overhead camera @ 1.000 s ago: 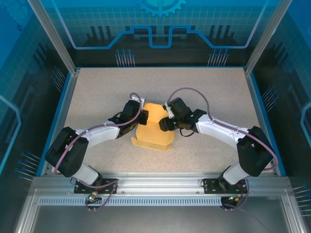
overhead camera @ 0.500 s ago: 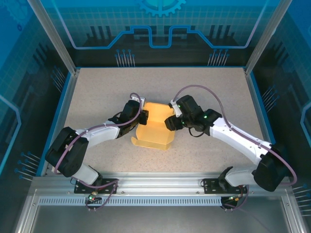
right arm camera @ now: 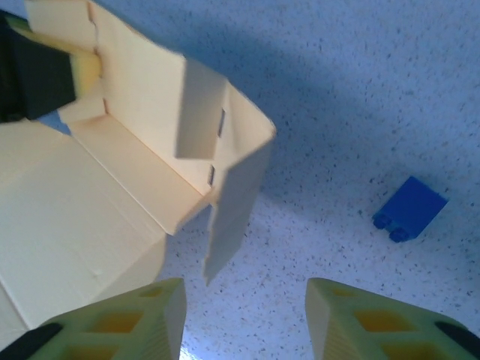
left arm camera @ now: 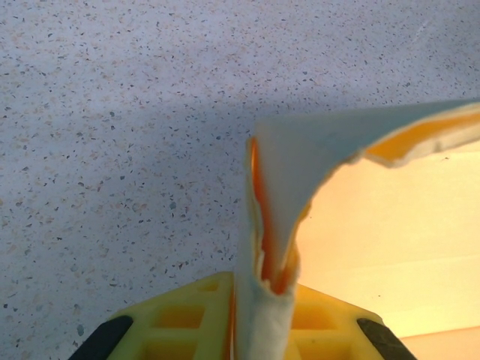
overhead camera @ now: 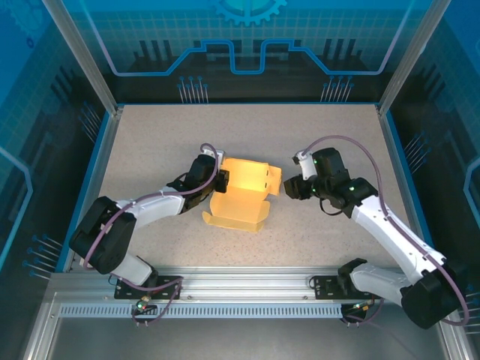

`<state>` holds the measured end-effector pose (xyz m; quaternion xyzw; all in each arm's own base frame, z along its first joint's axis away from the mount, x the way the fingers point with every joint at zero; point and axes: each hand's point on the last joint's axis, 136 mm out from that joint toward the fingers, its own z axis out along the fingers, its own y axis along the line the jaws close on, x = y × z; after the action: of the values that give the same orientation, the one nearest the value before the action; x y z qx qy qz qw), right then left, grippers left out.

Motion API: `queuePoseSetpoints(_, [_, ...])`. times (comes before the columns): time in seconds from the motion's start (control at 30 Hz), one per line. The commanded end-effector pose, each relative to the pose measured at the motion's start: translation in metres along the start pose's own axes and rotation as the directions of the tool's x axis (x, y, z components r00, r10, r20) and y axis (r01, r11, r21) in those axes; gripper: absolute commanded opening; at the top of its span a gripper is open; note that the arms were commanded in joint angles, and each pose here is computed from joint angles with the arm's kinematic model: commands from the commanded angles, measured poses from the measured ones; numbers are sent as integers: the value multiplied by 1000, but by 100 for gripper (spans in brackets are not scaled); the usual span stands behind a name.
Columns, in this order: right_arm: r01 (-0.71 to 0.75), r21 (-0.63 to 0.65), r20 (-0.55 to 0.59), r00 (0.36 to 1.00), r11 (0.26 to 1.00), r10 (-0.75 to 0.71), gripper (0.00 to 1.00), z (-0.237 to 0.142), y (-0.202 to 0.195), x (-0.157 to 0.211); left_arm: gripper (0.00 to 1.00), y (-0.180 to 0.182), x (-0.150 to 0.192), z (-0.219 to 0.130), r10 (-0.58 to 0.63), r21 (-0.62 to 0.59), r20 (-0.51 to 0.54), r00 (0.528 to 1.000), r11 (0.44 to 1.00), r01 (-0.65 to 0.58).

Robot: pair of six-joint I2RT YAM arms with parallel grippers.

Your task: Fold the paper box

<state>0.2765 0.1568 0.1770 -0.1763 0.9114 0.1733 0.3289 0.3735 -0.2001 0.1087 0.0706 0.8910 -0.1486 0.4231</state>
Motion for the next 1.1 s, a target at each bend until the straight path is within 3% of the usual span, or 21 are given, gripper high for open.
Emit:
queuePoseSetpoints(0.0, [-29, -84, -22, 999, 996, 27, 42, 17, 1, 13, 15, -7, -17, -10, -6, 14, 44, 999, 1000, 5])
queuePoseSetpoints(0.43, [-62, -287, 4, 998, 956, 66, 42, 55, 26, 3, 15, -8, -18, -11, -4, 17, 43, 999, 1000, 3])
queuePoseSetpoints(0.8, [-39, -296, 11, 999, 955, 44, 47, 67, 31, -9, 15, -9, -18, -11, -7, 23, 44, 999, 1000, 6])
queuePoseSetpoints(1.07, [-14, -319, 32, 999, 948, 26, 45, 69, 37, -19, 15, -10, -17, -10, -6, 27, 42, 999, 1000, 5])
